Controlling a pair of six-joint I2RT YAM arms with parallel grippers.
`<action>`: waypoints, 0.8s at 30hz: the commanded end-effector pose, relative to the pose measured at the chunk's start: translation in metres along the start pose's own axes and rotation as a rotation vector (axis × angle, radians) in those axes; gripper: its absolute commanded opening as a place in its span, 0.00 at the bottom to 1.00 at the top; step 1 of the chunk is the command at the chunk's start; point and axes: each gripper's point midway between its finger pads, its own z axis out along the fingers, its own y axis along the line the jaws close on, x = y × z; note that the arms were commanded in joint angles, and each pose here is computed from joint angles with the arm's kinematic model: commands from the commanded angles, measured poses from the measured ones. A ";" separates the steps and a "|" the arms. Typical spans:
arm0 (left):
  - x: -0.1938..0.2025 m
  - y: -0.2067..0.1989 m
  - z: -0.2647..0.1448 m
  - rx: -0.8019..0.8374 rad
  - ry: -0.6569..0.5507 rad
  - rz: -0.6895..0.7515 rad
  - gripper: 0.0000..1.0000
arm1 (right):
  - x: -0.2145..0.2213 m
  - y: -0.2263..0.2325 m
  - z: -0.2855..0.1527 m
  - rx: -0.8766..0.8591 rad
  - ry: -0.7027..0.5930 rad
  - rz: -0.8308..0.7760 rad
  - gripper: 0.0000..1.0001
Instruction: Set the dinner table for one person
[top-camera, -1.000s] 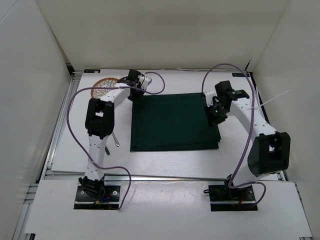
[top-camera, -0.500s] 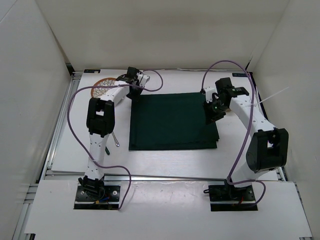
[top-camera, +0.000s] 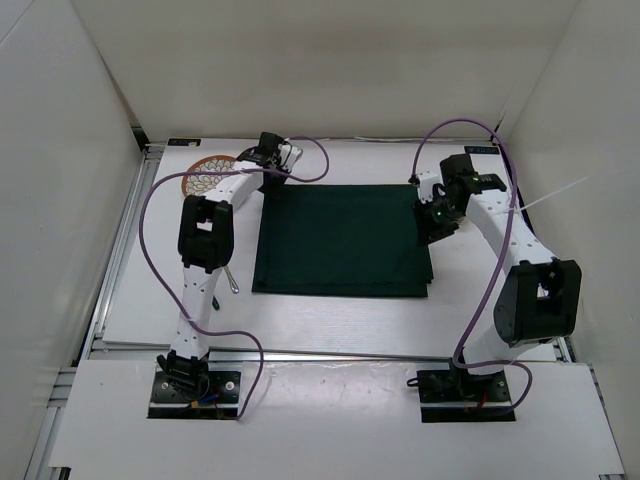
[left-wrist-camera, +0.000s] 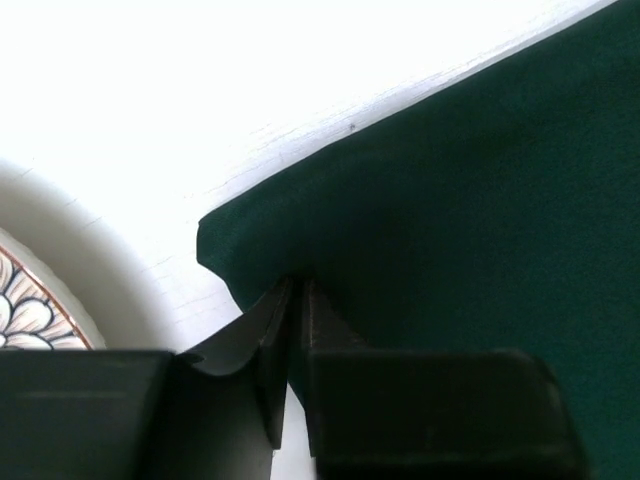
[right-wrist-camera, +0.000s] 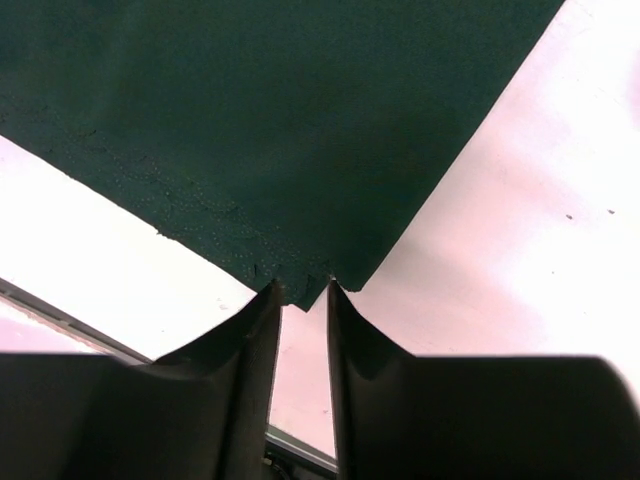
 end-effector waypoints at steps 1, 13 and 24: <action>-0.013 -0.003 -0.034 -0.009 -0.030 -0.004 0.23 | -0.010 0.001 -0.014 0.009 -0.057 -0.009 0.32; -0.104 0.053 -0.232 -0.256 -0.390 -0.050 1.00 | -0.009 -0.010 -0.017 0.031 -0.082 -0.018 0.72; 0.074 0.155 -0.241 -0.144 -0.152 -0.445 1.00 | 0.043 -0.021 -0.064 -0.022 0.045 -0.088 1.00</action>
